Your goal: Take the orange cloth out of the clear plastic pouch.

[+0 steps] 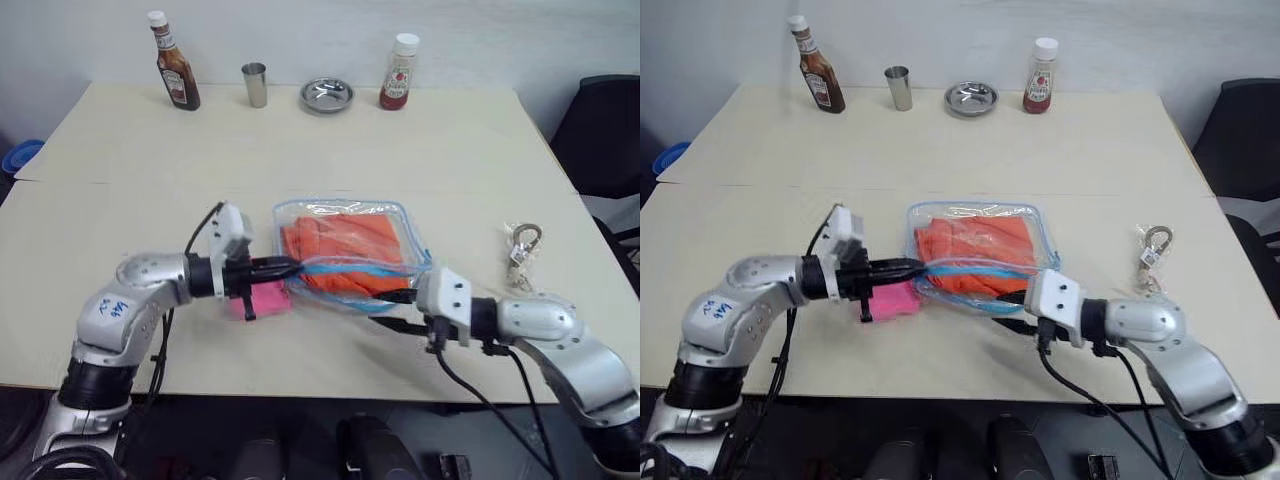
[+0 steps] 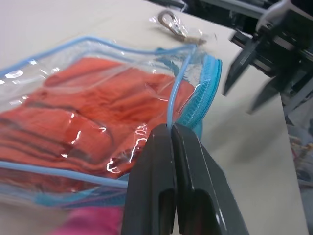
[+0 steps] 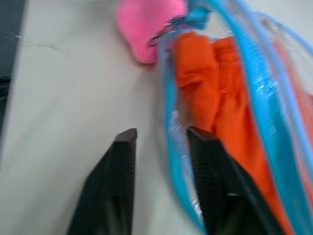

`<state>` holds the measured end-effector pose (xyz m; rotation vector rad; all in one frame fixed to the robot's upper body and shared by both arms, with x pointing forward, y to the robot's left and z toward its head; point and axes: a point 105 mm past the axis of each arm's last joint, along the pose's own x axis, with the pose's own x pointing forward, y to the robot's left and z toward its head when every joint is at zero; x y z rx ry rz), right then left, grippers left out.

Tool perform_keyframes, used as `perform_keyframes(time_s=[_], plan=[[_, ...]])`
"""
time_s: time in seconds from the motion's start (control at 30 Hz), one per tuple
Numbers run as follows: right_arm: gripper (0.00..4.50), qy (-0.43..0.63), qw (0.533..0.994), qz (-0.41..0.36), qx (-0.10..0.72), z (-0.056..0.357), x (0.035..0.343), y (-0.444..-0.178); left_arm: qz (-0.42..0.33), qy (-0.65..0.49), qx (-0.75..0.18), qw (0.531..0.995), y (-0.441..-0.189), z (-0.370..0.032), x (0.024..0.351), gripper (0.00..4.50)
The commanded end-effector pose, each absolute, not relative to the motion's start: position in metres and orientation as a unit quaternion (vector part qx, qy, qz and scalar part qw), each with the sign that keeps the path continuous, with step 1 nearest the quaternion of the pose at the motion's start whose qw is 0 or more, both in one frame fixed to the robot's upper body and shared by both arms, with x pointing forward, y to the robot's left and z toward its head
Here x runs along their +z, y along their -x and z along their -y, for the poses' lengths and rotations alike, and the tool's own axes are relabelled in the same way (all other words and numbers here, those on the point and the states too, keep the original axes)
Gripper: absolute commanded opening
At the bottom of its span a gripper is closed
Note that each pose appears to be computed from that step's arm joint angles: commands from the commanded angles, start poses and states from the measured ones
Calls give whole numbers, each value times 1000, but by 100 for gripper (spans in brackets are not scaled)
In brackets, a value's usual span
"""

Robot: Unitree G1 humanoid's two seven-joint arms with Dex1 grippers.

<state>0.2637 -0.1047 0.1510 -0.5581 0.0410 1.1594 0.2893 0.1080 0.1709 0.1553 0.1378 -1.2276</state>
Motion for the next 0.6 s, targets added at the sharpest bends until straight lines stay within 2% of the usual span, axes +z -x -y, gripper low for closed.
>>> perform_keyframes(time_s=[0.03,0.2,0.3,0.4,0.6], plan=[[111,278,815,-11,509,99,150,-278,-44,-92,-582,807,-282,-98,176,0],[111,313,826,-10,468,96,138,-294,-40,-89,-581,808,-285,-92,178,0],[168,346,823,-10,450,97,130,-299,-38,-89,-580,809,-288,-91,179,0],[264,380,822,-1,425,100,127,-306,-38,-91,-580,809,-289,-90,179,0],[264,400,824,0,401,104,124,-315,-40,-90,-586,804,-287,-87,178,0]])
